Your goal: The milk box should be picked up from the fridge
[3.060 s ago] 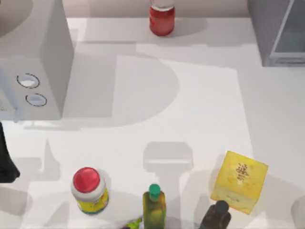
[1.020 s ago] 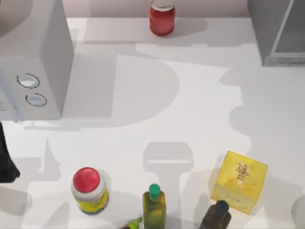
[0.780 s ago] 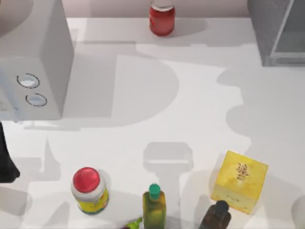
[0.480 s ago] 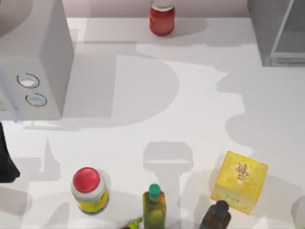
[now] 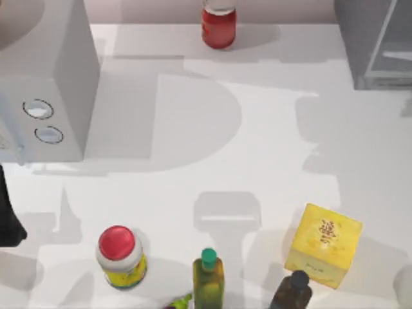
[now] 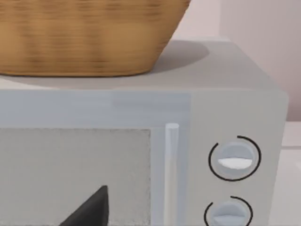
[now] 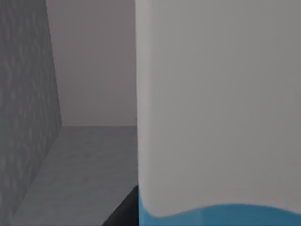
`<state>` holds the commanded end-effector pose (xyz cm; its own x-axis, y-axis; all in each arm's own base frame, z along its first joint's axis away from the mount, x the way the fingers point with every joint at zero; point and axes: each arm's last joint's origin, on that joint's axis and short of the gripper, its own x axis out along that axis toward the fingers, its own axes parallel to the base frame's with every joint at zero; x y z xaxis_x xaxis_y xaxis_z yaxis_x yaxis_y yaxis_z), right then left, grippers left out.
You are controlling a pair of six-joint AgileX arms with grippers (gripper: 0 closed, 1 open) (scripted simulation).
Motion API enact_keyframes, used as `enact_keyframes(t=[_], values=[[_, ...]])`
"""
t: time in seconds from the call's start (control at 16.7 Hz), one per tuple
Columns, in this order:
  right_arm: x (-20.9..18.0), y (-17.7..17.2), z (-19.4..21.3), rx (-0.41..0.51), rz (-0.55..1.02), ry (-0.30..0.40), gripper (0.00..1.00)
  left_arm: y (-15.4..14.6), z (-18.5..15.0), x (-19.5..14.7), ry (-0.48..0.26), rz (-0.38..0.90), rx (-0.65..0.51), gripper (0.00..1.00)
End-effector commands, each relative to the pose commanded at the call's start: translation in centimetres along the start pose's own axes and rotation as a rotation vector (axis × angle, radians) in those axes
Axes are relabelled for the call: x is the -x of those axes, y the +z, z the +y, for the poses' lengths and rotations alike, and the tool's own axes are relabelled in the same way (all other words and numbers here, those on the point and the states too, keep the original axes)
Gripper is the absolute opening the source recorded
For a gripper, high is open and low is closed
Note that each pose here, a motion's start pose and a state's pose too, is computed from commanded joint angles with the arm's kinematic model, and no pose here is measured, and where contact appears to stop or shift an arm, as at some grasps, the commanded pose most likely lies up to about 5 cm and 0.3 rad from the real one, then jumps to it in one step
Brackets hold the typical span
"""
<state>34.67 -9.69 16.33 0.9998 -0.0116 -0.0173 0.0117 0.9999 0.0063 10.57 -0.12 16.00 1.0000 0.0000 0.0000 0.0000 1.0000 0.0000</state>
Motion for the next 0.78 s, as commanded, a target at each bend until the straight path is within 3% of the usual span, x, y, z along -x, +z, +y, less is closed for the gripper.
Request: enact_keyframes(t=[0.48, 0.78], values=[[0.6, 0.6, 0.3, 0.004, -0.008, 0.005, 0.0, 0.0, 0.0, 0.0, 0.0, 0.0, 0.0, 1.0], [3.8, 4.0, 2.5, 0.015, -0.017, 0.004, 0.0, 0.0, 0.0, 0.0, 0.0, 0.0, 0.0, 1.0]])
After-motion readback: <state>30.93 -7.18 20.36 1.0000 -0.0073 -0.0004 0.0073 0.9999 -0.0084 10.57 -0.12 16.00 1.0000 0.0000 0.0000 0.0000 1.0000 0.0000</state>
